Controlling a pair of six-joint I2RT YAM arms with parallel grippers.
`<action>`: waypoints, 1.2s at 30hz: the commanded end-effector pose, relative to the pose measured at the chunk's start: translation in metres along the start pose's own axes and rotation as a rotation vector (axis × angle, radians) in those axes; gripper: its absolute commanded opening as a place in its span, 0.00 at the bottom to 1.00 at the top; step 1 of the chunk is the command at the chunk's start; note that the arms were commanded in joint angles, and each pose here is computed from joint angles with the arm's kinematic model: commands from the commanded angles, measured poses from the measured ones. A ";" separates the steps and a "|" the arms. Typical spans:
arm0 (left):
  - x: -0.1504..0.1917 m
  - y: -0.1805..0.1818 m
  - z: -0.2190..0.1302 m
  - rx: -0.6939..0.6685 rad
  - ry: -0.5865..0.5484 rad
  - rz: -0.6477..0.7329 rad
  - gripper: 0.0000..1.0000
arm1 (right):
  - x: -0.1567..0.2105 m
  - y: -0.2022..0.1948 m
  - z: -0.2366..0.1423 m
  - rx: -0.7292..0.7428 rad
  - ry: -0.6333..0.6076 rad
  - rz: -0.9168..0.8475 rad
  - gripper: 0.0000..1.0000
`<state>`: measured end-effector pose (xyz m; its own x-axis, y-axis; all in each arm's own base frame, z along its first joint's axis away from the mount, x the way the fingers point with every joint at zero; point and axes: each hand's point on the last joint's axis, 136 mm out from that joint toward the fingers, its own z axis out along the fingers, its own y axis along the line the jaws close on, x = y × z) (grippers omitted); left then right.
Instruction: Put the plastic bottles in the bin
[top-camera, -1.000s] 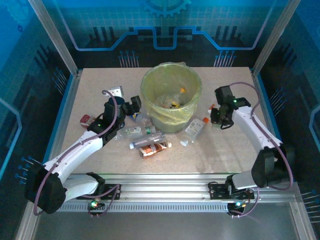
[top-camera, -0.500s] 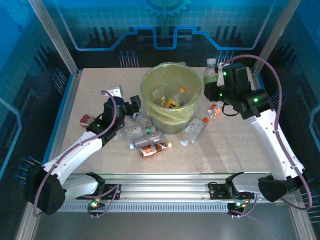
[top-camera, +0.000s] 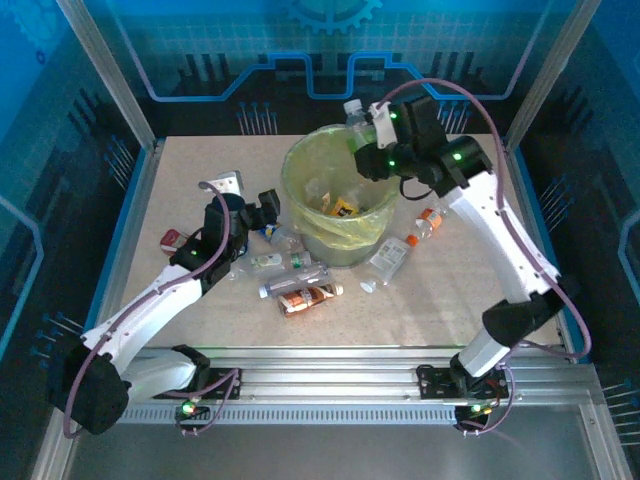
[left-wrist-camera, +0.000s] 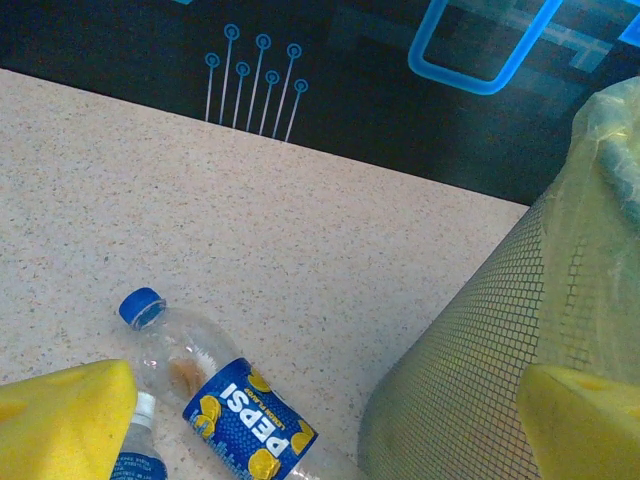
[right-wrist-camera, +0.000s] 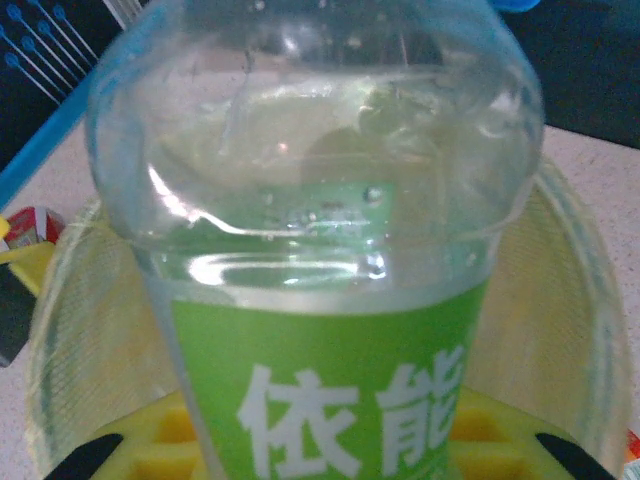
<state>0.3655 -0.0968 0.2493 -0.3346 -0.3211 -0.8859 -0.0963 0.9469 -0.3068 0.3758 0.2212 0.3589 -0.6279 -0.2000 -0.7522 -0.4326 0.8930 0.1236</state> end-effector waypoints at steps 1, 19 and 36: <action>-0.003 0.009 -0.005 -0.028 -0.013 -0.006 0.99 | 0.008 0.006 0.011 -0.006 0.072 -0.045 0.30; -0.006 0.012 -0.006 -0.041 -0.020 0.002 0.99 | 0.045 -0.023 0.088 0.141 0.279 -0.084 0.59; -0.005 0.015 -0.006 -0.048 -0.016 0.003 0.99 | 0.017 -0.029 0.051 0.185 0.183 -0.083 1.00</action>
<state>0.3636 -0.0900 0.2497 -0.3319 -0.3214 -0.8869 -0.1164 0.9469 -0.2996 0.4226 0.2224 0.2714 -0.7480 -0.3454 -0.5668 -0.3876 0.9205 -0.0493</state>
